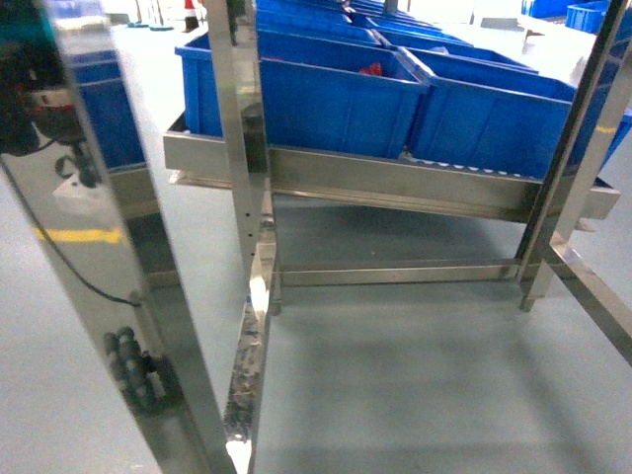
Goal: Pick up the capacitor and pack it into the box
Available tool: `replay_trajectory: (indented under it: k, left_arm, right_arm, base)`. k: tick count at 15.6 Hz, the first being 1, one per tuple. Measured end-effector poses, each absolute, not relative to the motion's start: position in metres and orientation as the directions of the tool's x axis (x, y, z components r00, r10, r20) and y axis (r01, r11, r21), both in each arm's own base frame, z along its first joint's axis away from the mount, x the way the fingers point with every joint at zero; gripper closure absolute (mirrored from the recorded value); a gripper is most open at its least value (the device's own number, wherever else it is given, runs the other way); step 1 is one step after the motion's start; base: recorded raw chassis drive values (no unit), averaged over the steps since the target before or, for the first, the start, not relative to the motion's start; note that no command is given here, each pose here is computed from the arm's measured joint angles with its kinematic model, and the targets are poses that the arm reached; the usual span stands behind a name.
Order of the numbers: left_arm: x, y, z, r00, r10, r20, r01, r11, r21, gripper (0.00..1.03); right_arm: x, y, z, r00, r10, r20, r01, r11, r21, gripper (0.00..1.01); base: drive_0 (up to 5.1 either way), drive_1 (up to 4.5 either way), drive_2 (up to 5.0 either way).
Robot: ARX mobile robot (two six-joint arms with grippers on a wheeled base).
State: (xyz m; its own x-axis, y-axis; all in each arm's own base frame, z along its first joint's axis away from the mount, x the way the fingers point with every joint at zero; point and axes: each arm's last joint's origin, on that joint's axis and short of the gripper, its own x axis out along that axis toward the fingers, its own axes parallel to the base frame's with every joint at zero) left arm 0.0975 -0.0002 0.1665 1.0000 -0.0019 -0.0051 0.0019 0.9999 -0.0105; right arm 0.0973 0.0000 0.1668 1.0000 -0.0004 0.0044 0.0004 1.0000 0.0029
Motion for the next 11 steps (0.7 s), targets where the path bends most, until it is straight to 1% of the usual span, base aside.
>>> replay_trajectory:
  k: [10,11]
  left_arm:
    - [0.0975,-0.0002,0.1666,1.000,-0.002,-0.004,0.002,1.000,-0.010,0.59]
    - [0.0975,-0.0002,0.1670,1.000,-0.002,-0.001,0.002,1.000,-0.010,0.59]
  right_arm:
    - [0.0973,0.0000,0.1662,1.000,0.000,-0.001,0.000,1.000,0.003,0.03]
    - [0.0973,0.0000,0.1667,1.000,0.000,0.003,0.000,1.000,0.003,0.03]
  base:
    - [-4.8,1.34,3.5]
    - [-4.9,2.45,2.4]
